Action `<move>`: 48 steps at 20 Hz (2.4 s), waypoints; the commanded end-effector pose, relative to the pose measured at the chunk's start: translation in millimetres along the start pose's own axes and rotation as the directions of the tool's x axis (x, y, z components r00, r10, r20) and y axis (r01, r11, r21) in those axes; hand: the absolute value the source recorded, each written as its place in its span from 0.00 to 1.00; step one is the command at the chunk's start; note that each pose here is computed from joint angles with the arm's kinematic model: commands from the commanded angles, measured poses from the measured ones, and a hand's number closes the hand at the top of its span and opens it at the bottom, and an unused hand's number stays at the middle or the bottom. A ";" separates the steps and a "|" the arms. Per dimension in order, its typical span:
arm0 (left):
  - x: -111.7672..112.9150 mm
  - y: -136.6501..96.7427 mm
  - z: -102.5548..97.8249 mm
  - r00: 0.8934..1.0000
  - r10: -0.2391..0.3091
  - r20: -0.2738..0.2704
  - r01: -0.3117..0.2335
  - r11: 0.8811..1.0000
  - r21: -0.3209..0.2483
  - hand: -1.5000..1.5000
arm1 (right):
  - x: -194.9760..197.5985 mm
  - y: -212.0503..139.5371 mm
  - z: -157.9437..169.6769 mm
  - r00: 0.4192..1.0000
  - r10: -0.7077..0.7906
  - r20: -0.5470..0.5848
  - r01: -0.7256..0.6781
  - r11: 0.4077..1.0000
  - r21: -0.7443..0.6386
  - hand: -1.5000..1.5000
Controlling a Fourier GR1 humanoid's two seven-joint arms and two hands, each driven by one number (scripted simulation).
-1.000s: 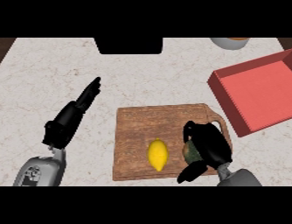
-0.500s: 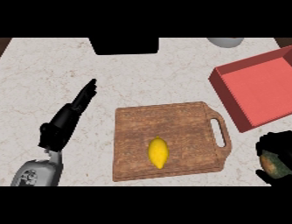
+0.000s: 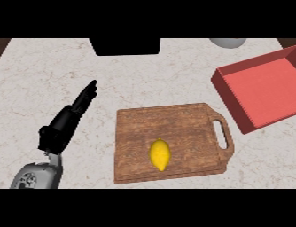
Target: Pick the squash from the cutting board and place it in the cardboard box
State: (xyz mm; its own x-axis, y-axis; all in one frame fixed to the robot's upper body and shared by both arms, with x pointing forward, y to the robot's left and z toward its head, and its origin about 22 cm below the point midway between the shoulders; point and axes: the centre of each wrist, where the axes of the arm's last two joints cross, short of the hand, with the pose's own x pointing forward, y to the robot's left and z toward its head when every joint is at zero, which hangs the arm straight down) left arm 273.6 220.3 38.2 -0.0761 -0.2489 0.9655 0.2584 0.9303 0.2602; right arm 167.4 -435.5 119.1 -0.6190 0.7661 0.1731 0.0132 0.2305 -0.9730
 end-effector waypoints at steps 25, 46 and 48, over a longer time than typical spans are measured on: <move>27.8 -11.2 -18.7 0.999 -0.017 0.035 0.020 0.997 -0.076 0.50 | -29.8 -136.5 -50.6 0.951 -0.232 -0.203 0.168 0.941 -0.293 1.00; 5.1 -18.6 -10.5 1.000 -0.015 0.012 0.016 0.999 -0.047 0.50 | -88.6 -34.7 -159.0 0.945 -0.103 -0.310 0.050 0.983 -0.176 1.00; 3.5 -14.3 -17.7 1.000 0.001 0.029 0.000 0.999 -0.052 0.50 | -97.8 -28.8 -175.2 0.909 -0.181 -0.376 0.133 0.980 -0.151 1.00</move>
State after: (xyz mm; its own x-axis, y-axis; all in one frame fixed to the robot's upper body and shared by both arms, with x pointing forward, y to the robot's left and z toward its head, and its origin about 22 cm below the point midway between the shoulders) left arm 280.2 199.8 40.9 -0.0989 -0.2445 0.9646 0.3090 0.9139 0.2634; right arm 342.2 -417.7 173.3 -0.3239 0.8809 0.3451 0.1202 0.4001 -0.9085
